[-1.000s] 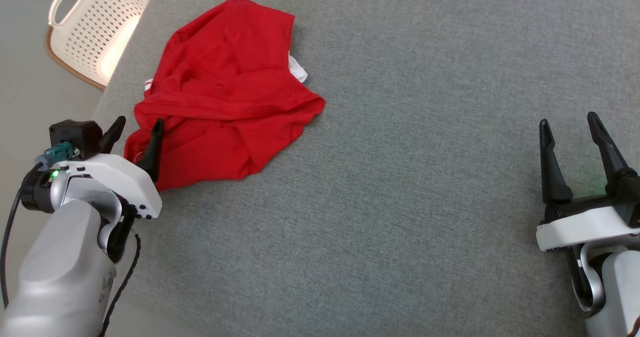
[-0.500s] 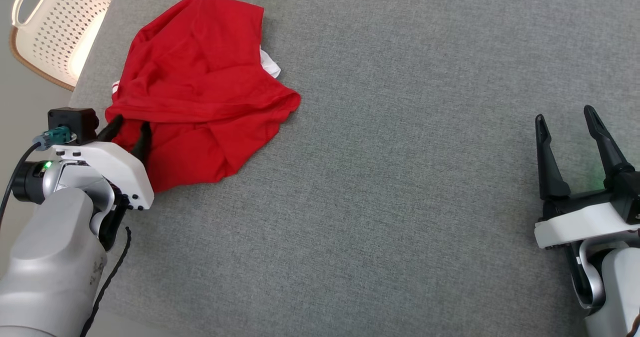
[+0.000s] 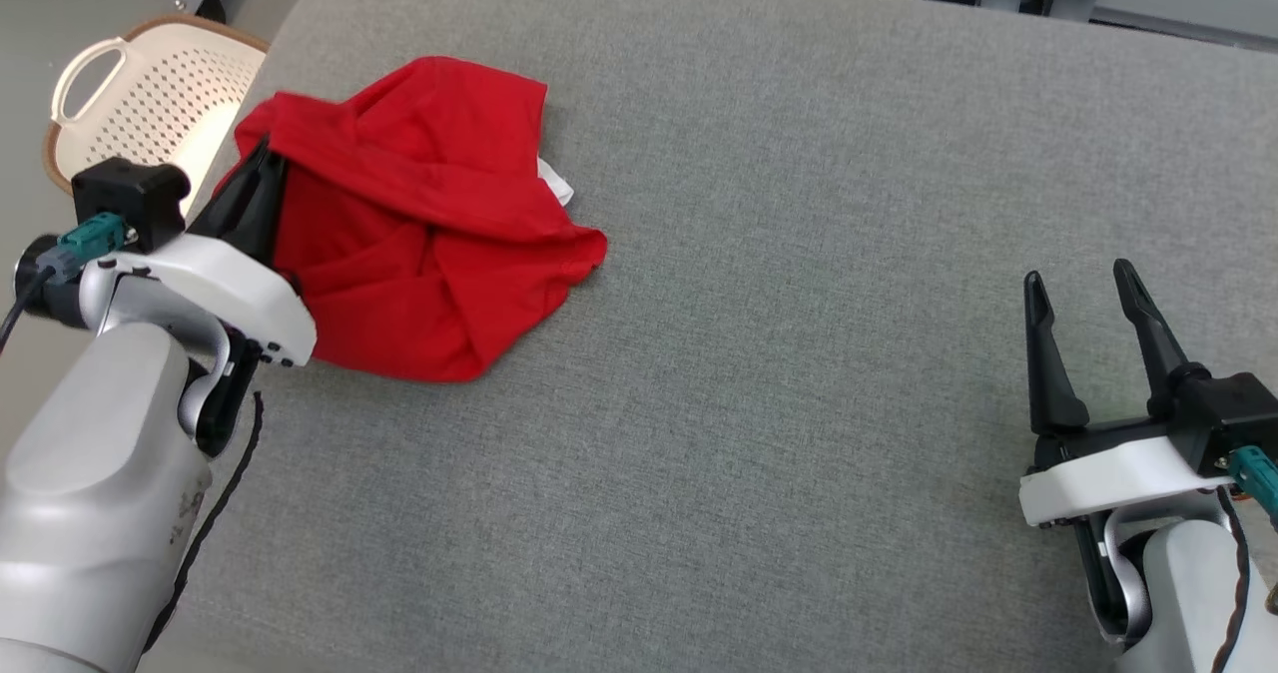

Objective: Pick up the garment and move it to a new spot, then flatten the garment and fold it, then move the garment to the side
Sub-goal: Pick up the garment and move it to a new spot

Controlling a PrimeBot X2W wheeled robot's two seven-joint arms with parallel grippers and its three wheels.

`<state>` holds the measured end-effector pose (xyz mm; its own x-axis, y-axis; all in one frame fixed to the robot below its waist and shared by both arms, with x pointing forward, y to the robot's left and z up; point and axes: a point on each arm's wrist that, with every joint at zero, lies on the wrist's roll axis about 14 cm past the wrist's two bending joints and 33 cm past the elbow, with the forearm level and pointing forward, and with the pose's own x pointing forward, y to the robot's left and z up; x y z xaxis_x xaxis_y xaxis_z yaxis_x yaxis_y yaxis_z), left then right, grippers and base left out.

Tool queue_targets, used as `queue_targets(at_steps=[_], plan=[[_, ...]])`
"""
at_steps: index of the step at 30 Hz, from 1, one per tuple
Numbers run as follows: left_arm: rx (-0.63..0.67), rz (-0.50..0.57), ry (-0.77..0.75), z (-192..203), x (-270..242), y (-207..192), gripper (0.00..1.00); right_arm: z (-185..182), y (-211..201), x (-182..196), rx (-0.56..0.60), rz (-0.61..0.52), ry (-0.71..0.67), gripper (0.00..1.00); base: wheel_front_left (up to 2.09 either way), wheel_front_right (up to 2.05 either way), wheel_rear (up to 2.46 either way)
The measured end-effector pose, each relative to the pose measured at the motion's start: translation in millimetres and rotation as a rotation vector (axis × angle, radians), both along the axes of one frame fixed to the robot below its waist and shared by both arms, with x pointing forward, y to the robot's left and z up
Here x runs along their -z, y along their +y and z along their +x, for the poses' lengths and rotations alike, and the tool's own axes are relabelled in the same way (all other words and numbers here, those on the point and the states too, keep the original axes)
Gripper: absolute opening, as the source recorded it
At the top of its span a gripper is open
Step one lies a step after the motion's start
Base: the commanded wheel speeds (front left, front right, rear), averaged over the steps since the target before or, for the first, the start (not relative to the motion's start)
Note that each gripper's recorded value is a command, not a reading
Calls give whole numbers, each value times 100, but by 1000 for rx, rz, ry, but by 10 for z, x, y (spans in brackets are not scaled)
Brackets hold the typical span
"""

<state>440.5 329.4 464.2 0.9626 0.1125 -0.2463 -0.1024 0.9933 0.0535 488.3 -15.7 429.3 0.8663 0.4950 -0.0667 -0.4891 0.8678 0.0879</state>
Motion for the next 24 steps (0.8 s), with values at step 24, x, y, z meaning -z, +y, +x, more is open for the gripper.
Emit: queue_targets(at_steps=[24], plan=[[555, -178, -691, 331, -2467, -2596, 0, -258, -789, -662, 240, 70, -118, 100, 0, 0, 0]])
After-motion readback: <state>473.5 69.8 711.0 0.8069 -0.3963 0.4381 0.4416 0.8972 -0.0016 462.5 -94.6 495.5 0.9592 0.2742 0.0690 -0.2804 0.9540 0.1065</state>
